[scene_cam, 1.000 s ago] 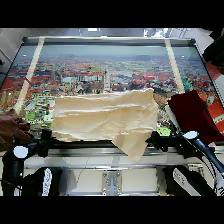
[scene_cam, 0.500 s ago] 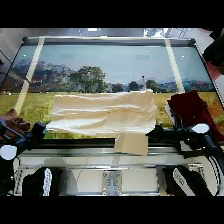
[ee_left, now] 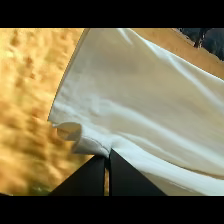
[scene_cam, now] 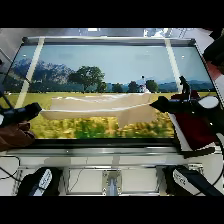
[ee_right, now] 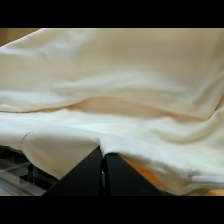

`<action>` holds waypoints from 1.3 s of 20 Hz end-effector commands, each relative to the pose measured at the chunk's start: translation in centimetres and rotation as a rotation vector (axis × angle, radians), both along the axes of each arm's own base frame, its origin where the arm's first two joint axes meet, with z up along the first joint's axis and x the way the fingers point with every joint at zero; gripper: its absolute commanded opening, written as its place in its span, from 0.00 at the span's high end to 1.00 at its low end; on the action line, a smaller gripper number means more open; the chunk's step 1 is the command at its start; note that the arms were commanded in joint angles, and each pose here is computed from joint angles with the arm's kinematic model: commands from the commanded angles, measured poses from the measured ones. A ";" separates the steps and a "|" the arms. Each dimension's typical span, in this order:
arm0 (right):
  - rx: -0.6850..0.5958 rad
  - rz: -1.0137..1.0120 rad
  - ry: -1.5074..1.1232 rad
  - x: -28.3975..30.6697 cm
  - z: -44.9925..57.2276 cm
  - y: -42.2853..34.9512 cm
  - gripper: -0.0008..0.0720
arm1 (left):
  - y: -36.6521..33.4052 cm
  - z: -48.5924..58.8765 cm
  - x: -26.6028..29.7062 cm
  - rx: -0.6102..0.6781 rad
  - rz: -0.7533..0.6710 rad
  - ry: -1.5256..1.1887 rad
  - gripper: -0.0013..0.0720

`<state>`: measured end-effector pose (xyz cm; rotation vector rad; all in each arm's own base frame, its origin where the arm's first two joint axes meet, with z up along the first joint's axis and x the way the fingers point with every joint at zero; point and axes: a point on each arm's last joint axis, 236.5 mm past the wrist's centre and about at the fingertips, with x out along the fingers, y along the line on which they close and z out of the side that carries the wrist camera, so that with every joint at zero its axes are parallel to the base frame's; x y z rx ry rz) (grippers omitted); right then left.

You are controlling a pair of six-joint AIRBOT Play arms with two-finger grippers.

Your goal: Fold the shirts.

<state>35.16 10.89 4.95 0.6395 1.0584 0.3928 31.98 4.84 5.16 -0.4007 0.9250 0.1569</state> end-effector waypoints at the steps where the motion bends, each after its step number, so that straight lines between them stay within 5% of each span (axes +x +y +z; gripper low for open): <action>1: -0.044 -0.053 -0.018 6.6 -2.8 -0.5 0.97 | 0.7 -1.9 5.5 0.118 -0.111 0.033 0.97; 6: -0.077 -0.073 -0.049 14.5 -5.8 -0.5 0.97 | 0.6 -5.9 10.1 0.295 -0.204 0.077 0.97; 15: -0.163 -0.015 0.020 16.6 -11.3 -1.5 0.97 | -1.3 -11.2 12.3 0.267 -0.218 0.104 0.94; 16: -0.161 -0.016 0.019 16.6 -11.2 -1.5 0.90 | -1.3 -10.9 12.6 0.269 -0.216 0.088 0.85; 18: -0.153 -0.017 0.004 16.7 -10.2 -1.4 0.47 | -1.2 -9.9 13.1 0.268 -0.206 0.069 0.18; 19: -0.152 -0.003 -0.009 16.7 -9.1 -1.2 0.35 | -1.2 -8.8 13.3 0.261 -0.189 0.052 0.11; 26: -0.349 0.050 -0.140 15.9 2.5 -7.4 0.35 | -1.9 3.0 14.0 0.268 -0.161 -0.167 0.11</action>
